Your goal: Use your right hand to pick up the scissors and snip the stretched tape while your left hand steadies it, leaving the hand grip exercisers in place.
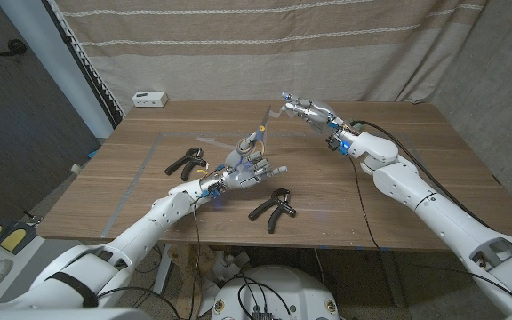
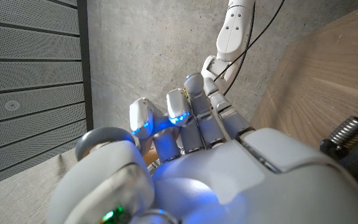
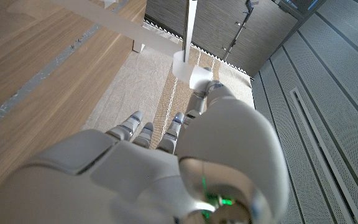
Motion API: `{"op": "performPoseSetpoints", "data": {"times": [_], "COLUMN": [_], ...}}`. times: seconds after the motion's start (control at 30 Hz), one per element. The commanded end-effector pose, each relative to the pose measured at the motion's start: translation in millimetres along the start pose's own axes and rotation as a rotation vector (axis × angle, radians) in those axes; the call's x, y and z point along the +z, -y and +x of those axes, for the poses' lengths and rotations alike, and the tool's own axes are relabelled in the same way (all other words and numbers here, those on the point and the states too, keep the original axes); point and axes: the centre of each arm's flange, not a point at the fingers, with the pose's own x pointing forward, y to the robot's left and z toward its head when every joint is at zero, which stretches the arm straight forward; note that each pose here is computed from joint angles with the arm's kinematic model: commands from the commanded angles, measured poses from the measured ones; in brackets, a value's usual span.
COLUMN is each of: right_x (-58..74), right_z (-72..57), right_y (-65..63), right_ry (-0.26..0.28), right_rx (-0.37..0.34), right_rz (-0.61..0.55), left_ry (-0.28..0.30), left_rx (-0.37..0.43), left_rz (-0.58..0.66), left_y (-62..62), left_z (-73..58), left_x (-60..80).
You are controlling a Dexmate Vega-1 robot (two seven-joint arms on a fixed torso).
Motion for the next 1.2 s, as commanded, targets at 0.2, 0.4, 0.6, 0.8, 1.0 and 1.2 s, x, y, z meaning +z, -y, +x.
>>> {"op": "performPoseSetpoints", "data": {"times": [0.2, 0.4, 0.6, 0.8, 1.0, 1.2], "right_x": [-1.6, -2.4, -2.3, -1.8, -0.9, 1.1], "right_z": [-1.4, -4.3, -7.2, -7.1, -6.8, -7.0], "right_y": [3.2, 5.8, 7.4, 7.2, 7.5, 9.4], "right_ry": [-0.003, -0.004, -0.005, -0.004, -0.002, 0.001], "right_rx": [-0.010, -0.022, -0.032, -0.032, -0.031, -0.037], "right_rz": [-0.001, 0.008, 0.008, 0.007, 0.007, 0.001], "left_ry": [0.033, 0.025, 0.017, 0.038, 0.048, 0.043], "left_rx": [0.020, 0.014, 0.012, 0.036, 0.046, 0.045], "left_rz": [-0.001, 0.021, 0.033, 0.018, 0.000, 0.013], "left_y": [-0.6, -0.5, -1.1, -2.6, -3.0, -2.5], "left_z": [-2.9, -3.2, -4.3, -7.1, -8.6, -7.8], "left_x": [0.9, 5.9, 8.5, 8.9, 6.3, 8.3]}}
